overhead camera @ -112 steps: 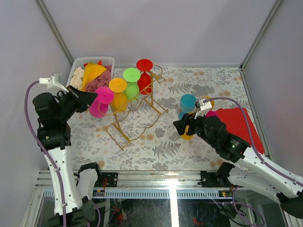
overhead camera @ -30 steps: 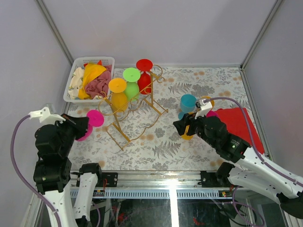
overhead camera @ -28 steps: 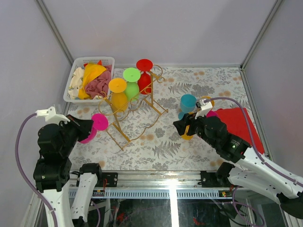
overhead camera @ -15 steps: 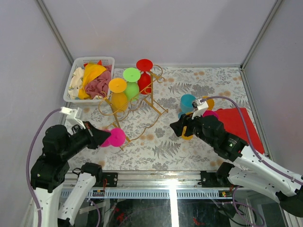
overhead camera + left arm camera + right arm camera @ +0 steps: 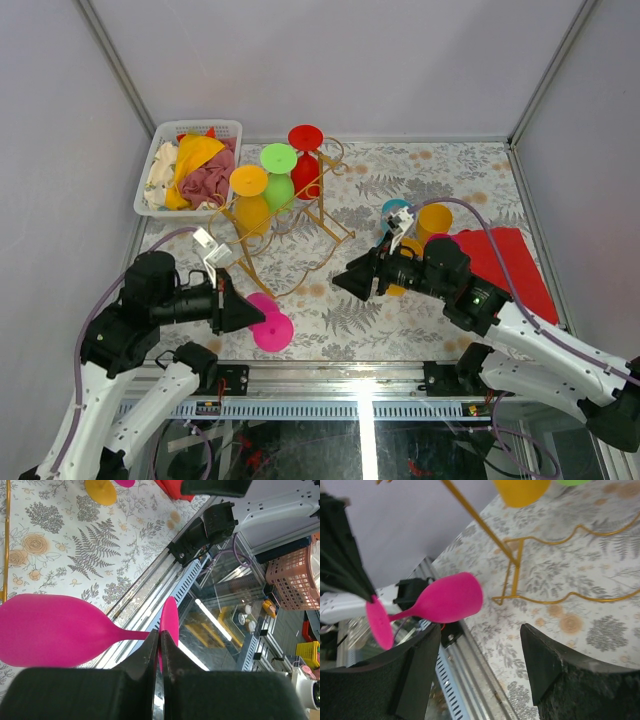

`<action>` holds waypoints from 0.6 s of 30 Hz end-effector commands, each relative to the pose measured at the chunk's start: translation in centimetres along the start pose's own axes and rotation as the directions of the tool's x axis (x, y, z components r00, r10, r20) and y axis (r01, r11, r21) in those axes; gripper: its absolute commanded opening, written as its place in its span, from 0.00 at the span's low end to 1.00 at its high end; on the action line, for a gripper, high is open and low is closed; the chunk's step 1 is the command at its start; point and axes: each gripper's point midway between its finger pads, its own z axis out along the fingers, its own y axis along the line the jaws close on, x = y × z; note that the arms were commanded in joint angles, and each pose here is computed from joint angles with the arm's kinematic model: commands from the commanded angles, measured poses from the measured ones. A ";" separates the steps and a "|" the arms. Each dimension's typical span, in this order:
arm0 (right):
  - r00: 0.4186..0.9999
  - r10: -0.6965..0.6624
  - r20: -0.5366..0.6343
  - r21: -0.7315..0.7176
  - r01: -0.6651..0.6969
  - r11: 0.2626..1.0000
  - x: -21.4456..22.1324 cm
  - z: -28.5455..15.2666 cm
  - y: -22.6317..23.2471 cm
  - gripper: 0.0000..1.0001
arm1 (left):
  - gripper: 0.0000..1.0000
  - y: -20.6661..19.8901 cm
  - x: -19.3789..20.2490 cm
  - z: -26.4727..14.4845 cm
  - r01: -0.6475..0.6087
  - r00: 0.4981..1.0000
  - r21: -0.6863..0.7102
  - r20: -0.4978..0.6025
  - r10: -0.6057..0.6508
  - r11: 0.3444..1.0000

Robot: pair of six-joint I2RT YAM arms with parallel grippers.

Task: Take the wine glass off the wine glass rack
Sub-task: Place the wine glass at the center of the board.

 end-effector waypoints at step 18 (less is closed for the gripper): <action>0.995 -0.010 -0.094 -0.438 -0.032 0.898 0.0 -0.5 8.5 0.70 | 0.00 -0.9 -6.7 1.9 -0.025 0.986 0.062 0.168 0.015 0.998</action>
